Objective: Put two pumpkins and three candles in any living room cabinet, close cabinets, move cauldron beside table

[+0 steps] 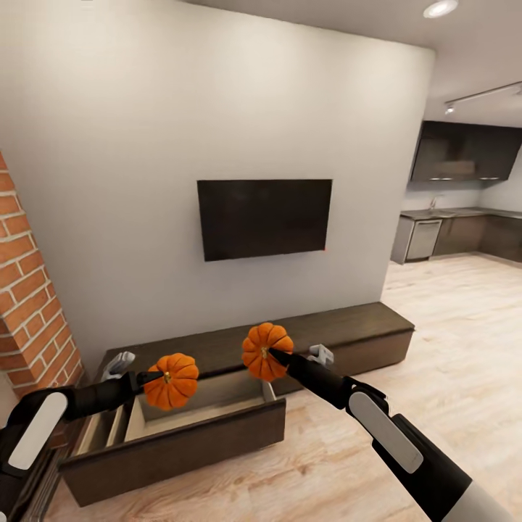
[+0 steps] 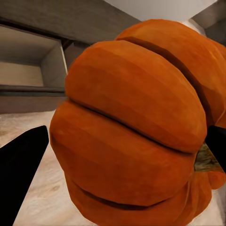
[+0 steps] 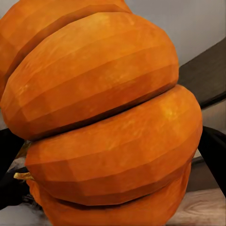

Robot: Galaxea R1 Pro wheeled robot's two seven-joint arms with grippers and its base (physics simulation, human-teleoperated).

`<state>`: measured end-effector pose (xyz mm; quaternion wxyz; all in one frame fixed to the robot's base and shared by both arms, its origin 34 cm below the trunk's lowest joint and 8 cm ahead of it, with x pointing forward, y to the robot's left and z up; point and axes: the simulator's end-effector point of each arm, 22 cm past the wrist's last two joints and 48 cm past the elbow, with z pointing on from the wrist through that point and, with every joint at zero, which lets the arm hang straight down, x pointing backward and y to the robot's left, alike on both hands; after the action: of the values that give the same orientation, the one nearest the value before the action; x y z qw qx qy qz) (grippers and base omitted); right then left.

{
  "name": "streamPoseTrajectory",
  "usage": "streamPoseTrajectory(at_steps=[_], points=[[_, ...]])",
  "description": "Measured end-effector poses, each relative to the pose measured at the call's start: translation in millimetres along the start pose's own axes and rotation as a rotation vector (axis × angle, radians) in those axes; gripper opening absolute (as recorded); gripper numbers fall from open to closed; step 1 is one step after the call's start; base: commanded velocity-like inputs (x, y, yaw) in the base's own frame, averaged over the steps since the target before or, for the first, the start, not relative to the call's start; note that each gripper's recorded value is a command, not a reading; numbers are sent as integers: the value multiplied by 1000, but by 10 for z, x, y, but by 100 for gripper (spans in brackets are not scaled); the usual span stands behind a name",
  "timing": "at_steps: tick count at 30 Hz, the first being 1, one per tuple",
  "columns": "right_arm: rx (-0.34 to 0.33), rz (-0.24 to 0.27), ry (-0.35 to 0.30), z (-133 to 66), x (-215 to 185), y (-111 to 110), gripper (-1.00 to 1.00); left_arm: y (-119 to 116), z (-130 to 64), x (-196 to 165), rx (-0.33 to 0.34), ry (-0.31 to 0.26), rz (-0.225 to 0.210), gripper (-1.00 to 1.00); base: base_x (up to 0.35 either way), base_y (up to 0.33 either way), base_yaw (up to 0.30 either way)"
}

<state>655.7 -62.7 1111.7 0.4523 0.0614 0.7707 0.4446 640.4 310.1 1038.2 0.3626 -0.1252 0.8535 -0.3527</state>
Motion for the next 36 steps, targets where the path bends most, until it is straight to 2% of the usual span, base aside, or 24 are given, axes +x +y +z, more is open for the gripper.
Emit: streamPoseTrajectory(at_steps=[15,27,36], points=[[-1,4,2,8,11,-16,-100,27,10,7,-5,2,-2,-100,231,-101,268],[-7,2,0,7,5,3,-100,33,14,11,-7,4,-2,-100,231,-22,22],[-13,1,-3,4,-9,32,-100,22,11,1,-1,2,-4,-100,86,0,0]])
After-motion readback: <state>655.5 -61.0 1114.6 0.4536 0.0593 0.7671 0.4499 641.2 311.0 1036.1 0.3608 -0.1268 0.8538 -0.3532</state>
